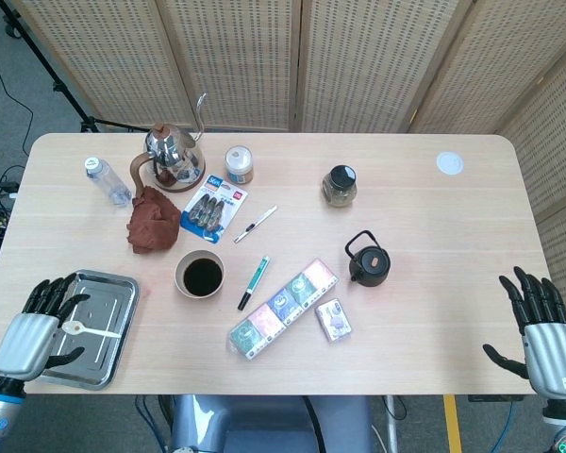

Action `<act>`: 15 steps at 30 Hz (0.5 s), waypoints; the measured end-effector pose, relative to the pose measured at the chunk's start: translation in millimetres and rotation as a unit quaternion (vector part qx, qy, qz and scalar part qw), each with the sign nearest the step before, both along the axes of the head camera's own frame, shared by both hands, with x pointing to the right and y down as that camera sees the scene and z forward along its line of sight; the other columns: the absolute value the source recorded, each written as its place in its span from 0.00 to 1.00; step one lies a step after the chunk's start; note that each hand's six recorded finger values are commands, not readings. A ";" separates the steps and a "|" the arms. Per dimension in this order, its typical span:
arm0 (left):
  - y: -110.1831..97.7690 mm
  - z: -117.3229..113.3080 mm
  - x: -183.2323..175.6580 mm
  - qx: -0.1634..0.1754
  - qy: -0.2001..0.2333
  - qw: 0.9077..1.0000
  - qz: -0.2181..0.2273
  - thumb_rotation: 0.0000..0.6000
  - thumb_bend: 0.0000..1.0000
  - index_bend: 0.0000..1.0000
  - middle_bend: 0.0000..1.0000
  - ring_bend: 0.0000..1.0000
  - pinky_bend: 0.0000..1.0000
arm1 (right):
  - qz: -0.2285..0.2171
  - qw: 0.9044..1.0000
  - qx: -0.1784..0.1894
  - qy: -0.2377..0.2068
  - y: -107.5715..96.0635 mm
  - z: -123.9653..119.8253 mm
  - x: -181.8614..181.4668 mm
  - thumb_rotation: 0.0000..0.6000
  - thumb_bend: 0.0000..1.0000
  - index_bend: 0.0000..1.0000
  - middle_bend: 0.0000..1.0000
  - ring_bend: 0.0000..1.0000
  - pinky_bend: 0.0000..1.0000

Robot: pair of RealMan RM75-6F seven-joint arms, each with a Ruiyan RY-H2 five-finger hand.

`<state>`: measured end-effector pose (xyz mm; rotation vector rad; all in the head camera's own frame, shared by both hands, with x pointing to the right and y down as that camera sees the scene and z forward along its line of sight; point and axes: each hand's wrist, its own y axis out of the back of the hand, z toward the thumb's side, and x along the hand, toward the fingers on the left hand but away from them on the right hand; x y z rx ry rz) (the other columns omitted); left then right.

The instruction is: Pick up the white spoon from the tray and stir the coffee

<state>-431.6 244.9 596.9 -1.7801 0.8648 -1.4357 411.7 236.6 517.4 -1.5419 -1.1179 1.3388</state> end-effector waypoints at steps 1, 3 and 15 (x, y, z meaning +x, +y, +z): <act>-0.4 6.4 0.3 -0.007 -0.001 1.000 0.004 1.00 0.12 0.32 0.00 0.00 0.00 | 0.001 1.000 0.000 -0.001 -0.1 -0.1 0.2 1.00 0.00 0.00 0.00 0.00 0.00; -1.4 19.4 1.4 -0.020 -0.003 1.000 0.010 1.00 0.14 0.35 0.00 0.00 0.00 | 0.003 1.000 -0.001 -0.002 -0.2 -0.2 1.1 1.00 0.00 0.00 0.00 0.00 0.00; 1.5 70.9 3.1 -0.068 0.004 0.997 0.022 1.00 0.23 0.43 0.00 0.00 0.00 | 0.011 1.000 -0.009 -0.009 -1.4 0.4 4.9 1.00 0.00 0.00 0.00 0.00 0.00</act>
